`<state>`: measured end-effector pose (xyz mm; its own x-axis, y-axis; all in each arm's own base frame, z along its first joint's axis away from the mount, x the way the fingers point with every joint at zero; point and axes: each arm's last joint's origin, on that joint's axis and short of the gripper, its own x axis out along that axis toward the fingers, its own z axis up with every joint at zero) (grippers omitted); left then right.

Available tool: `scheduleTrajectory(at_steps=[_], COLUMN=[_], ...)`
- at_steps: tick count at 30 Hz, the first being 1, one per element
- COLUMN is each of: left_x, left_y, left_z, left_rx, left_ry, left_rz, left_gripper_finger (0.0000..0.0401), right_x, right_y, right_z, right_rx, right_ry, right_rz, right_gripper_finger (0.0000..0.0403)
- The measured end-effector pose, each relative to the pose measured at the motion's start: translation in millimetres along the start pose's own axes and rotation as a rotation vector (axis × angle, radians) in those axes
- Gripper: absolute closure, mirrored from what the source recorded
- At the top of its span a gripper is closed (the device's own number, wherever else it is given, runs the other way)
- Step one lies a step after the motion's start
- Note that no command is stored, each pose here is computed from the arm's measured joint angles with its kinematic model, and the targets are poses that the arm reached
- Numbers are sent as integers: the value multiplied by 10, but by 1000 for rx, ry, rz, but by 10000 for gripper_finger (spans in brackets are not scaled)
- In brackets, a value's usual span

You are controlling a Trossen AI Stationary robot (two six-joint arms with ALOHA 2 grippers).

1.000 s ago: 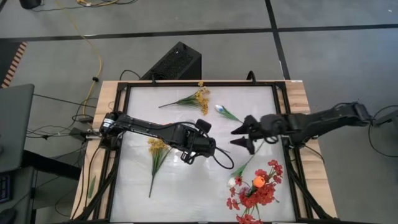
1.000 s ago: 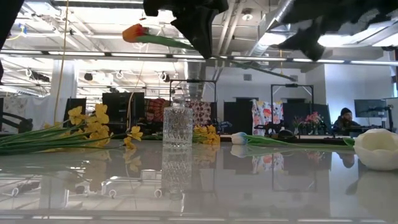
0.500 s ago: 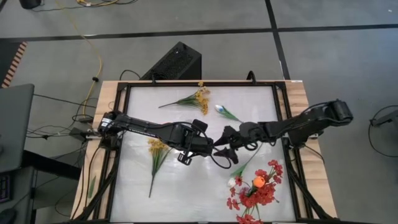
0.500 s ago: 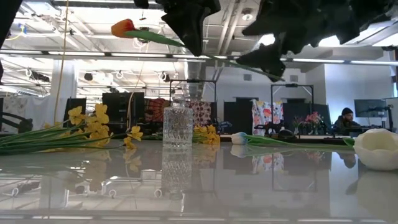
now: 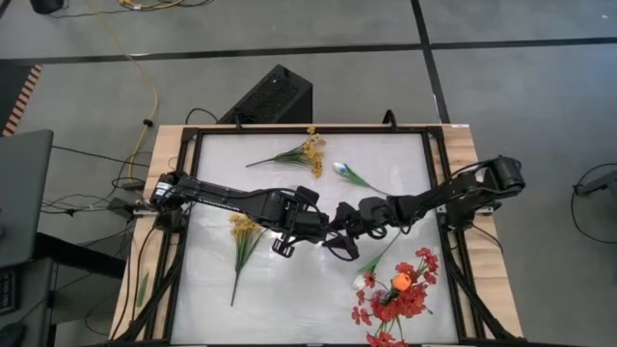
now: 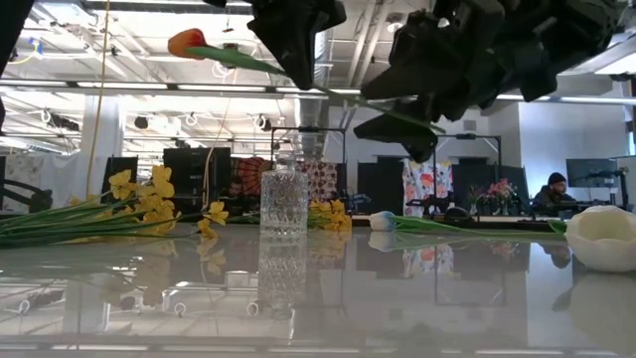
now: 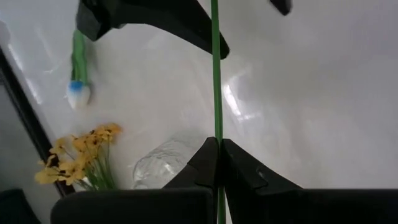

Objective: Sort flowers into vase by color
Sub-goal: Put the orange flower into the pink vase

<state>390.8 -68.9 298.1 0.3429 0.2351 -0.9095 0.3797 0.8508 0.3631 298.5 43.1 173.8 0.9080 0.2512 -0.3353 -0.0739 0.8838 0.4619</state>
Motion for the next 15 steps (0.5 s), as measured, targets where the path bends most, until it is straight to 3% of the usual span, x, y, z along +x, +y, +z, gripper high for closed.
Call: scheduleTrajectory(at_steps=[4, 12, 15], left_x=[2, 2, 2], left_y=[-4, -21, -17], left_z=[0, 6, 18], left_rx=[-1, -4, -27], left_ry=[-2, -20, -32], left_rz=[-11, -68, -65], left_gripper_finger=[401, 401, 399], right_x=[3, -11, -8], right_y=[0, 15, 39], right_z=[-14, -1, -14], right_rx=[-8, -30, -33], right_ry=[10, 8, 13], right_rz=[-2, 3, 10], right_gripper_finger=[204, 364, 380])
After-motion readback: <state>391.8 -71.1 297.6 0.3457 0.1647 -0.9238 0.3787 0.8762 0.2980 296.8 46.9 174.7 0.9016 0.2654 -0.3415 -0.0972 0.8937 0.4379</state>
